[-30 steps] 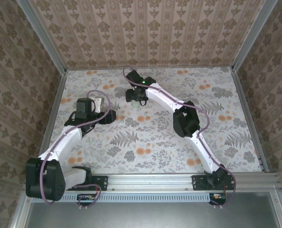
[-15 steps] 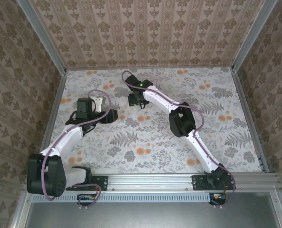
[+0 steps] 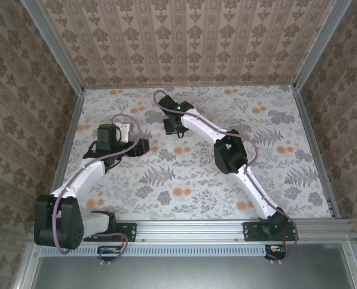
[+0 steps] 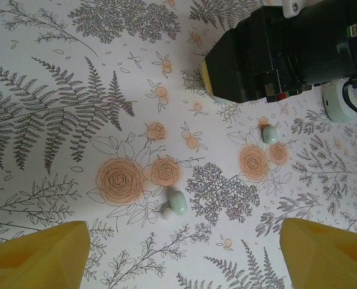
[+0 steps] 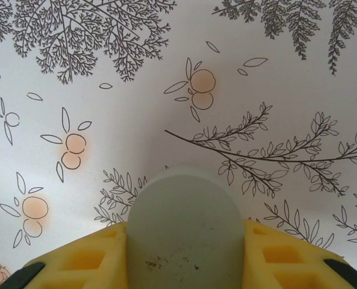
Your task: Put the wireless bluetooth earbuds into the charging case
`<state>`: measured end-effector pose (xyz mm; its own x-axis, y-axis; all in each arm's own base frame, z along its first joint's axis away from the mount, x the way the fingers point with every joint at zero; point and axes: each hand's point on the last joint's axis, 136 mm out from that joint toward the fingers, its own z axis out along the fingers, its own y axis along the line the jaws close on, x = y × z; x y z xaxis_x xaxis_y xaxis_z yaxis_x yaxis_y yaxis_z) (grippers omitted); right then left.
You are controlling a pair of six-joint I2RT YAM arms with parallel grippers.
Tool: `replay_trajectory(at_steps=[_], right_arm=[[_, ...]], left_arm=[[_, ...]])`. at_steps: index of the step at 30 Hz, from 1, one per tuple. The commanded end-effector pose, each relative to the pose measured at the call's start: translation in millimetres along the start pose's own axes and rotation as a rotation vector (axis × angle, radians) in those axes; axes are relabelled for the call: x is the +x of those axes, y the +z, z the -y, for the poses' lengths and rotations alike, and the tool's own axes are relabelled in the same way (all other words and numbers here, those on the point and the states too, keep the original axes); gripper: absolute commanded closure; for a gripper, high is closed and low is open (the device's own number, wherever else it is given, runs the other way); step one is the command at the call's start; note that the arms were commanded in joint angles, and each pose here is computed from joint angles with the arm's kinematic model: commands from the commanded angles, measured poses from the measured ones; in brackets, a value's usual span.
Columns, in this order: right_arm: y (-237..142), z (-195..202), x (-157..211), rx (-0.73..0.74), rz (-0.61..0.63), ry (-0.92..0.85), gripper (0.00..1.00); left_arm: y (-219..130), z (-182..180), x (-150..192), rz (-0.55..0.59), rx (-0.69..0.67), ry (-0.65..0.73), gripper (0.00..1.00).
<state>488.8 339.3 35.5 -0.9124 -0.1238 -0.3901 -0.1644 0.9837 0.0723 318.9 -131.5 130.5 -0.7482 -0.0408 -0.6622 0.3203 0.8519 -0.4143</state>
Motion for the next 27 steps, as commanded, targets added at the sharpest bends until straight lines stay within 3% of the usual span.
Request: replay_trajectory(at_steps=[1,7,12,21,27], right_arm=[[-38.9,0.3,-4.2,-0.01,0.01,-0.002,0.69],[-85.8,14.6,-0.3,0.008,0.038,0.04,0.69],[-109.8,35.9,42.6,-0.001,0.019,0.096,0.69],[-107.4,93.6,162.3,0.069,-0.097,0.245,0.69],[-96.4,89.3,198.5,0.054,-0.117,0.335,0.68]], left_arm=[[-1.8,2.6,4.0,-0.016,0.013,-0.011,0.18],[-5.5,10.8,2.7,-0.021,0.016,0.016,0.19],[1.3,22.8,9.0,-0.05,0.03,0.046,0.19],[27.7,59.7,24.2,-0.155,0.094,0.137,0.18],[43.1,79.9,35.4,-0.246,0.113,0.152,0.17]])
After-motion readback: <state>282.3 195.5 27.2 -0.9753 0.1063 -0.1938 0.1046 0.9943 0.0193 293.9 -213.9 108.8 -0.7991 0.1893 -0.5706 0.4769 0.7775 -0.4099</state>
